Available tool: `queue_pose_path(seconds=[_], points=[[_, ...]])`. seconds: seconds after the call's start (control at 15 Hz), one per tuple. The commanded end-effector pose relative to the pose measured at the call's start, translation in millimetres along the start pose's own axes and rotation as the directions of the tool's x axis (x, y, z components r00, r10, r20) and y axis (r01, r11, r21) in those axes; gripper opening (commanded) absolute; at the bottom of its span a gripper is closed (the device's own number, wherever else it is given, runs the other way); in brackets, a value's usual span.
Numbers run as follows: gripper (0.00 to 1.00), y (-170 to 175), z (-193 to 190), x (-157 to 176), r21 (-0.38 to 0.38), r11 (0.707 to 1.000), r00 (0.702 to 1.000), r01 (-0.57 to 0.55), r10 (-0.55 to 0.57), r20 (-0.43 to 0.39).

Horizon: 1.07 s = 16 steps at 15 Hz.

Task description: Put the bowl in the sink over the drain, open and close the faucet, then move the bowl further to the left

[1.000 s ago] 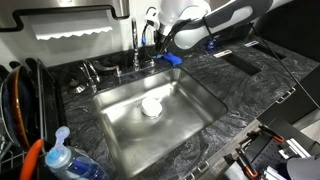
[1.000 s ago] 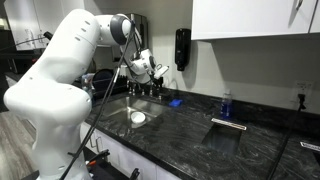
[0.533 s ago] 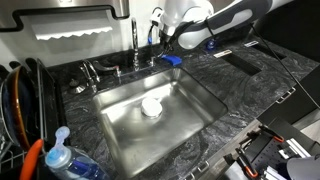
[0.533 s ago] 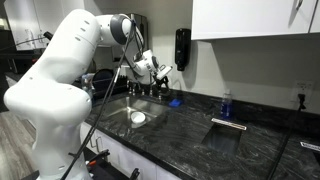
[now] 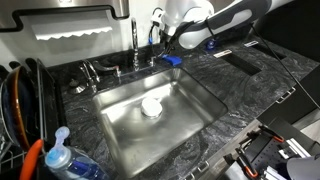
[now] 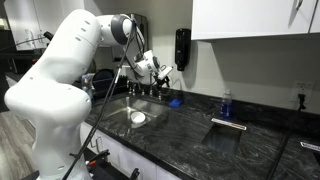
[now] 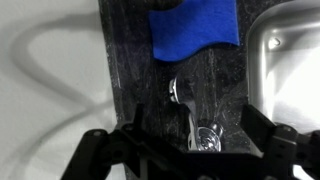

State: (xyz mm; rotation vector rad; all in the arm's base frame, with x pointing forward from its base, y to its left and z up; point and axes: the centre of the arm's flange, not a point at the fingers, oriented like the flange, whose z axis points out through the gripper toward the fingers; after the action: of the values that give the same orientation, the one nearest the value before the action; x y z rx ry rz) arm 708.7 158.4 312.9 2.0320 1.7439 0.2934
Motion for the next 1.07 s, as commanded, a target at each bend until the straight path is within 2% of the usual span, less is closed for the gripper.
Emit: queue_pose_path(seconds=[0.0, 0.6, 1.0], points=[[0.66, 5.1, 9.0, -5.2, -0.002, 1.0, 1.0, 0.029, -0.029, 0.001], [0.02, 10.6, 17.0, -20.7, 0.009, 1.0, 1.0, 0.018, -0.018, 0.011], [0.04, 6.3, 6.1, -15.9, 0.014, 0.999, 0.999, 0.038, -0.038, 0.005]])
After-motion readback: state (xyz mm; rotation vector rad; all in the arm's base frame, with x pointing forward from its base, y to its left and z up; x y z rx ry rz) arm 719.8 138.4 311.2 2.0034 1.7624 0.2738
